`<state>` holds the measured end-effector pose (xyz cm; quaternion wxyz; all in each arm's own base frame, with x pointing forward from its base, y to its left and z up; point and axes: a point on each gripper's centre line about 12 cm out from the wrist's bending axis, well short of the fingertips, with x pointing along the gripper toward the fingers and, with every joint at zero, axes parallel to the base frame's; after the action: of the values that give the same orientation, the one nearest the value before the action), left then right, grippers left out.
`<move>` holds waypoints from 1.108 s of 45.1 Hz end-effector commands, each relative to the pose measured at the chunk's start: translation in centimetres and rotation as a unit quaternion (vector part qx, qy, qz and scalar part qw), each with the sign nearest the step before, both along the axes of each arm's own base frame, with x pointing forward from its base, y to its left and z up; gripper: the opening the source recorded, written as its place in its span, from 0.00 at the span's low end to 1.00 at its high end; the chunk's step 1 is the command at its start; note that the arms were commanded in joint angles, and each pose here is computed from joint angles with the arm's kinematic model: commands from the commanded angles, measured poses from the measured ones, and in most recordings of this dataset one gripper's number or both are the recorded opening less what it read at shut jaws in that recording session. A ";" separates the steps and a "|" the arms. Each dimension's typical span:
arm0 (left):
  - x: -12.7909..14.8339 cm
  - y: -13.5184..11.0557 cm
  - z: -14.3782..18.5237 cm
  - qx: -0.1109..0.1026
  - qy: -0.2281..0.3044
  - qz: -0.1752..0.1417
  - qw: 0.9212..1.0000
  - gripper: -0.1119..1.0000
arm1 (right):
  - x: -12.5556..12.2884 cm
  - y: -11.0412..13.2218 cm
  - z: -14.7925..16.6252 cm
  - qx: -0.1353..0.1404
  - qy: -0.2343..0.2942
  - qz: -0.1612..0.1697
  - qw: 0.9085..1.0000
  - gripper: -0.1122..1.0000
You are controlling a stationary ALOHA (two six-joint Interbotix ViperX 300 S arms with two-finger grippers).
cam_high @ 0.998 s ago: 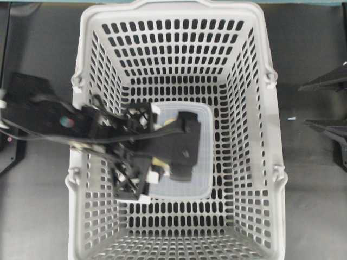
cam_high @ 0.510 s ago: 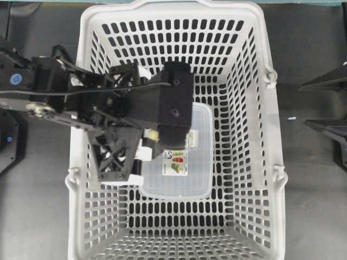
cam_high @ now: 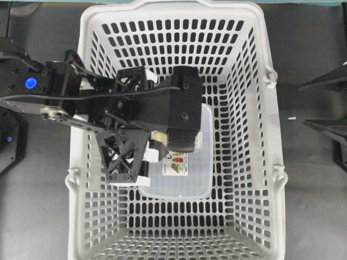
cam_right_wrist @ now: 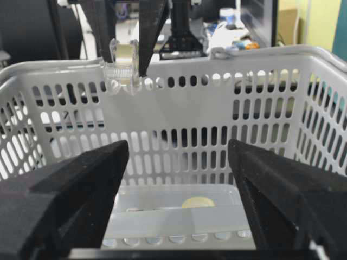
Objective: Pick up the tape dispenser from the shopping basket with the left arm.
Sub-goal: 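Lift the held tape dispenser upward out of the container with the left gripper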
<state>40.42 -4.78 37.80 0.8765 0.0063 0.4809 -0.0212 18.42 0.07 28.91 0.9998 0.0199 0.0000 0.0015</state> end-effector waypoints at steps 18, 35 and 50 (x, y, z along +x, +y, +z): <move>0.2 -0.1 1.2 -0.002 -0.027 -0.001 1.000 0.37 | 0.1 -0.2 0.2 0.002 -0.004 -0.005 1.000 0.74; 0.3 -0.1 1.1 -0.004 -0.026 0.002 1.000 0.37 | 0.1 -0.2 0.2 0.002 -0.004 -0.005 1.000 0.74; 0.3 -0.3 1.0 -0.004 -0.025 0.000 1.000 0.37 | 0.1 -0.2 0.3 0.002 -0.007 -0.005 1.000 0.74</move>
<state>40.87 -4.91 37.49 0.8787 0.0038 0.4769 -0.0210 18.41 -0.08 28.86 0.9998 0.0214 0.0000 -0.0024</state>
